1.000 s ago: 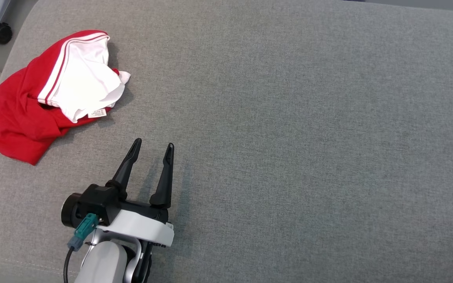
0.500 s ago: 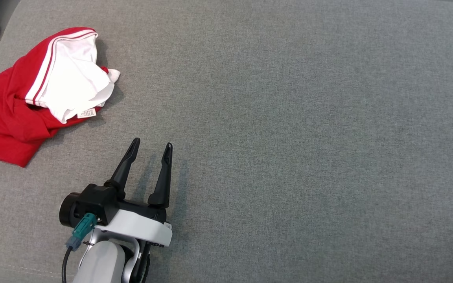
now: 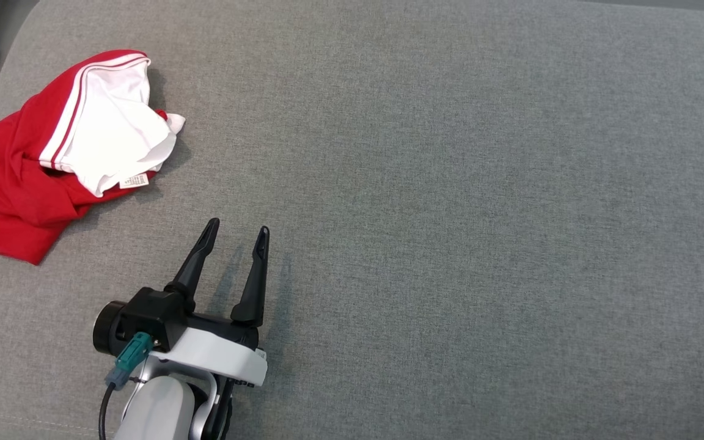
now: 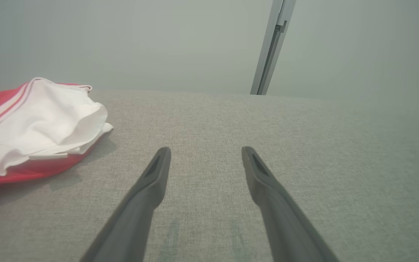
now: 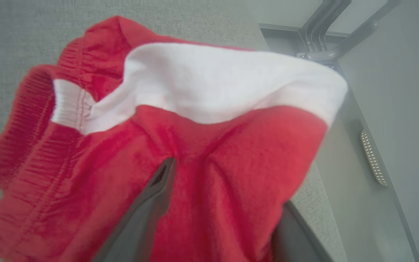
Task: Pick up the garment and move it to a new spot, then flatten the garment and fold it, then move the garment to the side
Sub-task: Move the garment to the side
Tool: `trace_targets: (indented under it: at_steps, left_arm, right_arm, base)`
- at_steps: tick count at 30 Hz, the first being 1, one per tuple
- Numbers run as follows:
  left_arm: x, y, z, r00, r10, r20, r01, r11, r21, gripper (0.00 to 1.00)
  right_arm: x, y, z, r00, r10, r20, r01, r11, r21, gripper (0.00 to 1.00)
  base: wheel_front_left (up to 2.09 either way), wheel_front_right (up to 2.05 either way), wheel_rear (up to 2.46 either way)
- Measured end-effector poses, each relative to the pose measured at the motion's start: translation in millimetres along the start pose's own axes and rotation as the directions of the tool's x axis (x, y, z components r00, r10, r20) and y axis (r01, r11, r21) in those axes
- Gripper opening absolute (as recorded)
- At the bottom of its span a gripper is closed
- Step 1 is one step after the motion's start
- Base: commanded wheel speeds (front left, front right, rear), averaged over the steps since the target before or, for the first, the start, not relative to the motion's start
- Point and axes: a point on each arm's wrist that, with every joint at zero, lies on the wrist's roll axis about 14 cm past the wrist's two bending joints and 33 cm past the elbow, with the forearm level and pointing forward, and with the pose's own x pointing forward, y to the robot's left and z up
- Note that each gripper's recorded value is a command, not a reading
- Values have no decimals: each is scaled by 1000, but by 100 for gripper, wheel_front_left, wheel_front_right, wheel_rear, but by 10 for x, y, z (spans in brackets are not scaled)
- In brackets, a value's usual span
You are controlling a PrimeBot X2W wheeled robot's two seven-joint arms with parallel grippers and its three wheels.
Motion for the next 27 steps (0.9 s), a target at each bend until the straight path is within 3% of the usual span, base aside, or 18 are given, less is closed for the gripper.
trace_targets:
  at_steps: [9, 27]
  left_arm:
    - [-20, -5, 32, 1000, -1, 7, 1, 1000, 2, 100]
    - [-83, 29, 107, 1000, 14, 26, -14, 1000, -2, 100]
  right_arm:
    - [-36, -11, 139, 999, -2, 47, 3, 1000, -12, 100]
    - [-203, -315, 636, 986, -64, 156, 85, 987, -134, 100]
  base:
    - [0, 0, 0]
    - [0, 0, 0]
